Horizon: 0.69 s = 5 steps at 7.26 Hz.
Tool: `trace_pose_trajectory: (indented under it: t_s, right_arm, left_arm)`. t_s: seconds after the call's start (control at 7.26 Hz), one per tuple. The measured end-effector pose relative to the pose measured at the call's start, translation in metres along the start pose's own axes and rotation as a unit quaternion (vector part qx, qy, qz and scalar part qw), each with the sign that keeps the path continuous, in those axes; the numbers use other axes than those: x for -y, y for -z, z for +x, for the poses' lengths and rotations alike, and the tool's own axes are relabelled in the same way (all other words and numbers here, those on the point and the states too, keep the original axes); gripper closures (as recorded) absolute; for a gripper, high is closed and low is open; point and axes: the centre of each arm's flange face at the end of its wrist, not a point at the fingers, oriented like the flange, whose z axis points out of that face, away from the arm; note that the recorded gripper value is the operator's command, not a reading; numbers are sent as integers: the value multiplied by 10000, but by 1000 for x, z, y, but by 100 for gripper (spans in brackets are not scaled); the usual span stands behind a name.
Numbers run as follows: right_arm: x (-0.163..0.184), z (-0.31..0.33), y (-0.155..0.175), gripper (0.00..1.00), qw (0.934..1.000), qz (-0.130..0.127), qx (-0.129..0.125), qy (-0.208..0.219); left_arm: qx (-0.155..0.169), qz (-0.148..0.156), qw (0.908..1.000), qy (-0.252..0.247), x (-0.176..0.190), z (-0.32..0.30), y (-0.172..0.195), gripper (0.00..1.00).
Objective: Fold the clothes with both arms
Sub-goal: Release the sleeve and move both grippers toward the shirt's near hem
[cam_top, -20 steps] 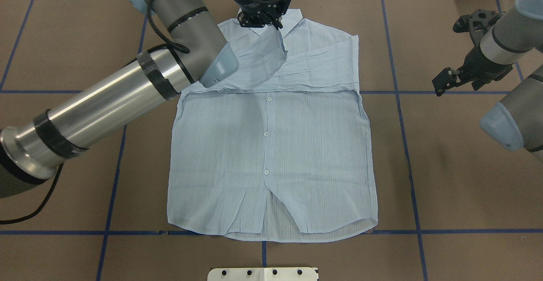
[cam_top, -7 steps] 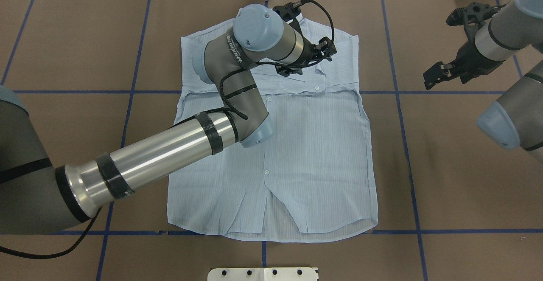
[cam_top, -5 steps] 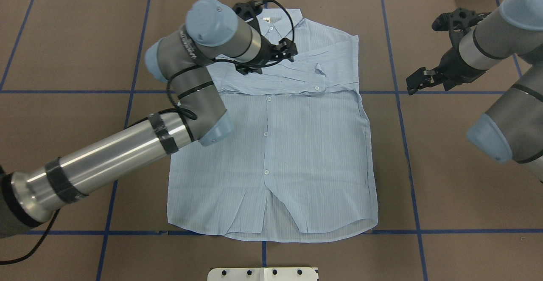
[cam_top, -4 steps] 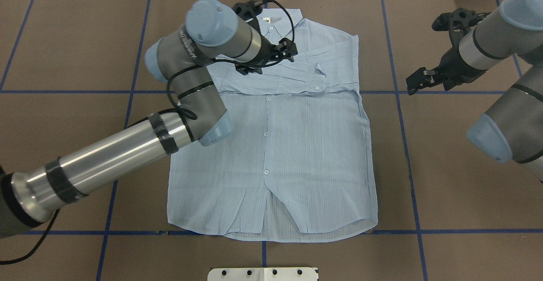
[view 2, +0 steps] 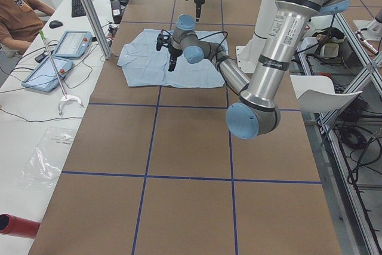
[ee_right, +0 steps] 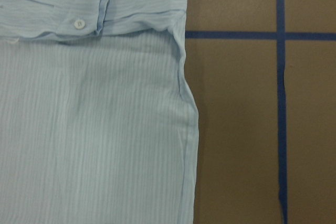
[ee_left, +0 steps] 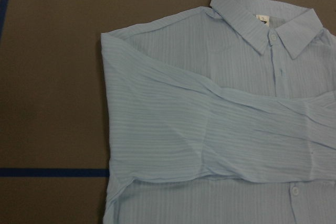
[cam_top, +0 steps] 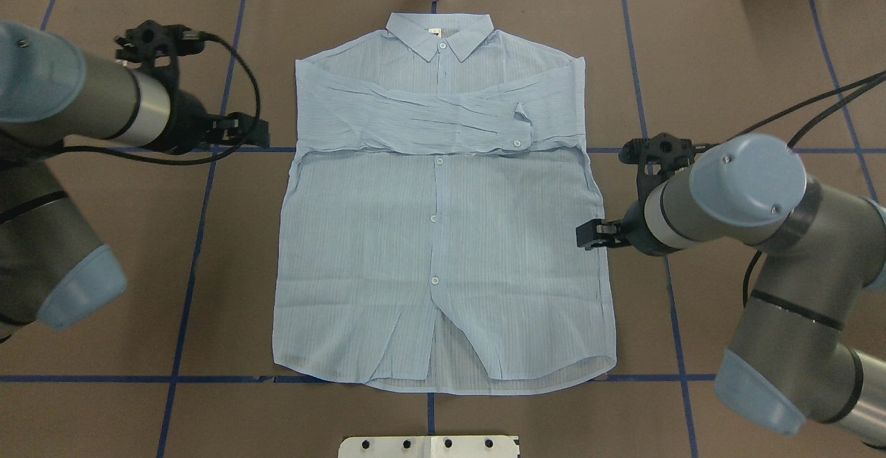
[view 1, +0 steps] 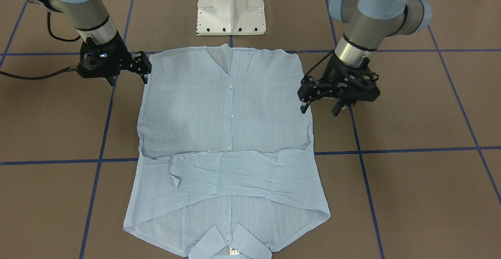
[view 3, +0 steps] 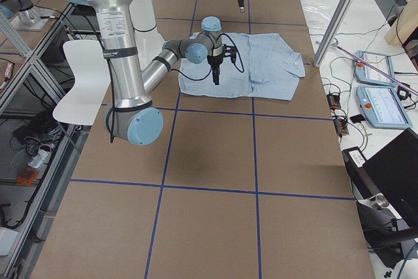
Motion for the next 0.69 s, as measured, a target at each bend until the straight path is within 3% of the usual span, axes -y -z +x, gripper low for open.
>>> trace_pose_trajectory:
  t_s: [0.28, 0.69]
  right_arm:
    - [-57, 15, -29, 2, 9998, -65, 163, -18]
    - [-102, 14, -60, 9, 9996, -249, 78, -55]
  left_arm:
    - [32, -23, 9997, -245, -25, -23, 29, 0]
    - [15, -36, 9995, -298, -30, -23, 31, 0]
